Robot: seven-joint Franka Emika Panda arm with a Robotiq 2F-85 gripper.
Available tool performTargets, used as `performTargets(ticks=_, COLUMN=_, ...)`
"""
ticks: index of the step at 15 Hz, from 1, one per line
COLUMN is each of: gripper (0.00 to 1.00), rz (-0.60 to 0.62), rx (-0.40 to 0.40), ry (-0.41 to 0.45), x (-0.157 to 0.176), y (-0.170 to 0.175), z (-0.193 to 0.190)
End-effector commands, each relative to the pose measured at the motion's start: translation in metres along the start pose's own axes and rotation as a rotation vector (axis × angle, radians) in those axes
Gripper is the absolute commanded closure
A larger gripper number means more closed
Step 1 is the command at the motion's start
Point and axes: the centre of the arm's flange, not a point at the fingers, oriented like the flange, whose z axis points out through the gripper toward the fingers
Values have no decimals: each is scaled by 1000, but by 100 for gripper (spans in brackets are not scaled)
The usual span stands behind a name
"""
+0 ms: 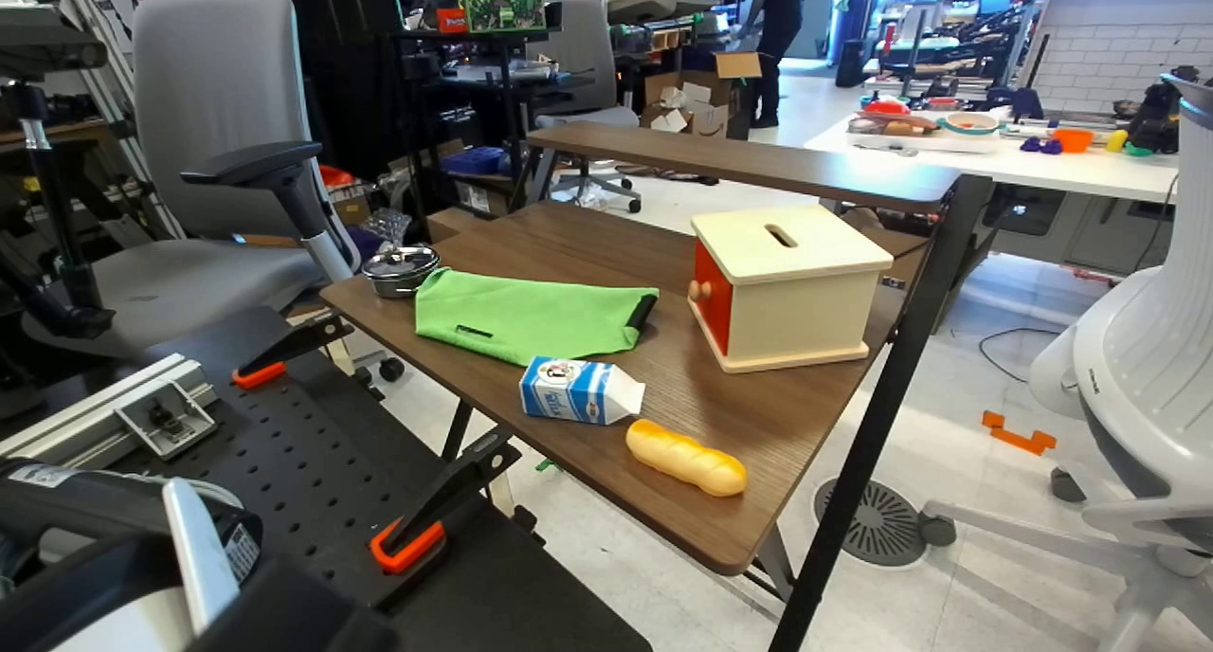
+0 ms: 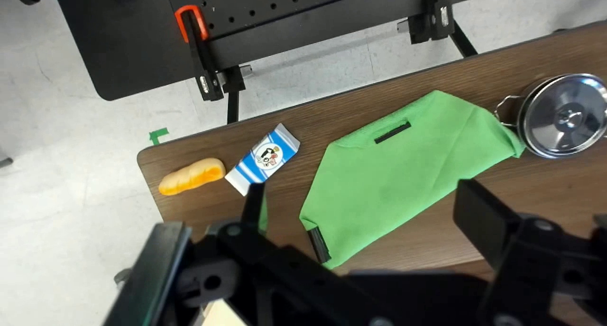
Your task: Pick the milk carton and move it to the left on the desk
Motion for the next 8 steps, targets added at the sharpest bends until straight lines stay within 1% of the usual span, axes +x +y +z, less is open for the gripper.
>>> performTargets(ticks=1, gripper=0, rz=103, rx=-27, ry=-32, x=41, y=-4, z=40)
performTargets(ticks=4, gripper=0, rz=175, rx=-52, ry=-62, x=57, y=1, z=76)
performTargets(ticks=5, gripper=0, rz=203, rx=-61, ry=-58, x=62, y=5, z=88)
performTargets(ticks=8, gripper=0, rz=282, rx=-100, ry=-89, x=77, y=27, z=123)
